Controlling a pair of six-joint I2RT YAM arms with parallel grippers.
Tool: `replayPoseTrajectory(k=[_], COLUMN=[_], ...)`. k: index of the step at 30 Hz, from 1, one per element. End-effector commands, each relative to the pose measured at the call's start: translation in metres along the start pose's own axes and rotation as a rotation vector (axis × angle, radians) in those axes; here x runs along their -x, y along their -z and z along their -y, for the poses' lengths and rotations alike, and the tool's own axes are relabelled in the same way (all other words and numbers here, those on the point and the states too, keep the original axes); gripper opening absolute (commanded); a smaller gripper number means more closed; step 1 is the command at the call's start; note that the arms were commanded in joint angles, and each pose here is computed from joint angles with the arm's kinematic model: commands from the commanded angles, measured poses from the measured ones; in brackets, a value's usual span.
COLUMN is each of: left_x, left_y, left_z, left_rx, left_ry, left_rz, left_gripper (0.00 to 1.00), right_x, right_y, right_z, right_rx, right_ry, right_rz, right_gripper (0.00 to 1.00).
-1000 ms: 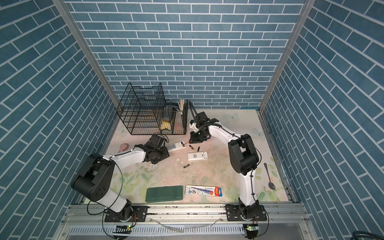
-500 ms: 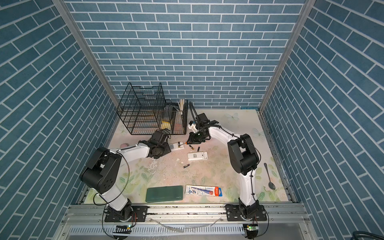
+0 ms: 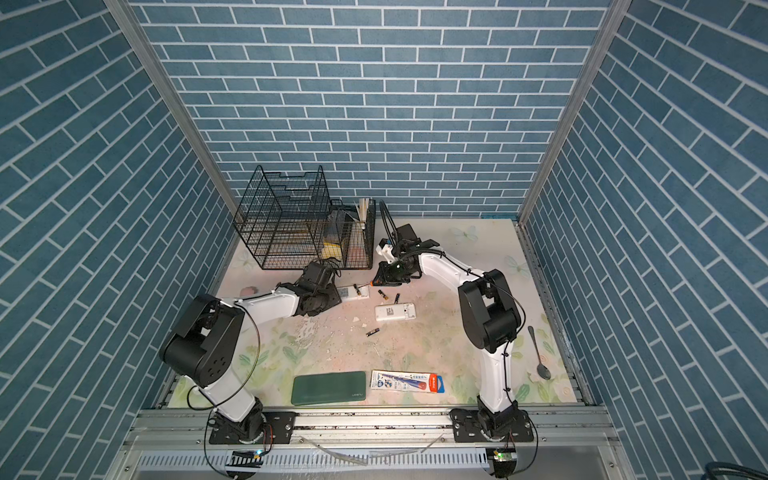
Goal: Unload the batteries from the remote control
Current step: 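Flick the battery out of the compartment with the screwdriver tip, right gripper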
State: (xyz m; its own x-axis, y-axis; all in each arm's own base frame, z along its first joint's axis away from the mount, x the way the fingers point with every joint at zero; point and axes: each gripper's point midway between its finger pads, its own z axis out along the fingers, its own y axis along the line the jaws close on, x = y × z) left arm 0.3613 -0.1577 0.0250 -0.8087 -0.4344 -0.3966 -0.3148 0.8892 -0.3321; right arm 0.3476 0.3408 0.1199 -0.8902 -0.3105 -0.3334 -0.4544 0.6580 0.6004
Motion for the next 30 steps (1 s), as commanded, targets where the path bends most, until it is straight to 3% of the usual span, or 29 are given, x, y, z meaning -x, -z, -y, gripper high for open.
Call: replayPoseTrajectory(k=[1,17,30], left_x=[-0.056,-0.059,-0.061], left_y=[-0.021,-0.021,-0.021], left_z=[-0.051,-0.053,-0.054], left_rx=[0.146,0.146,0.148], left_ry=[-0.01,-0.009,-0.01], left_rz=[-0.184,-0.194,-0.199], left_gripper=[0.61,0.61,0.61], right_x=[0.0,-0.033,-0.03], right_y=[0.018,0.016,0.007], right_z=[-0.018,-0.004,0.015], right_rx=[0.027,-0.01,-0.045], right_ry=[0.031,-0.004,-0.037], right_rz=[0.035,-0.03,-0.017], right_gripper=[0.0,0.0,0.0])
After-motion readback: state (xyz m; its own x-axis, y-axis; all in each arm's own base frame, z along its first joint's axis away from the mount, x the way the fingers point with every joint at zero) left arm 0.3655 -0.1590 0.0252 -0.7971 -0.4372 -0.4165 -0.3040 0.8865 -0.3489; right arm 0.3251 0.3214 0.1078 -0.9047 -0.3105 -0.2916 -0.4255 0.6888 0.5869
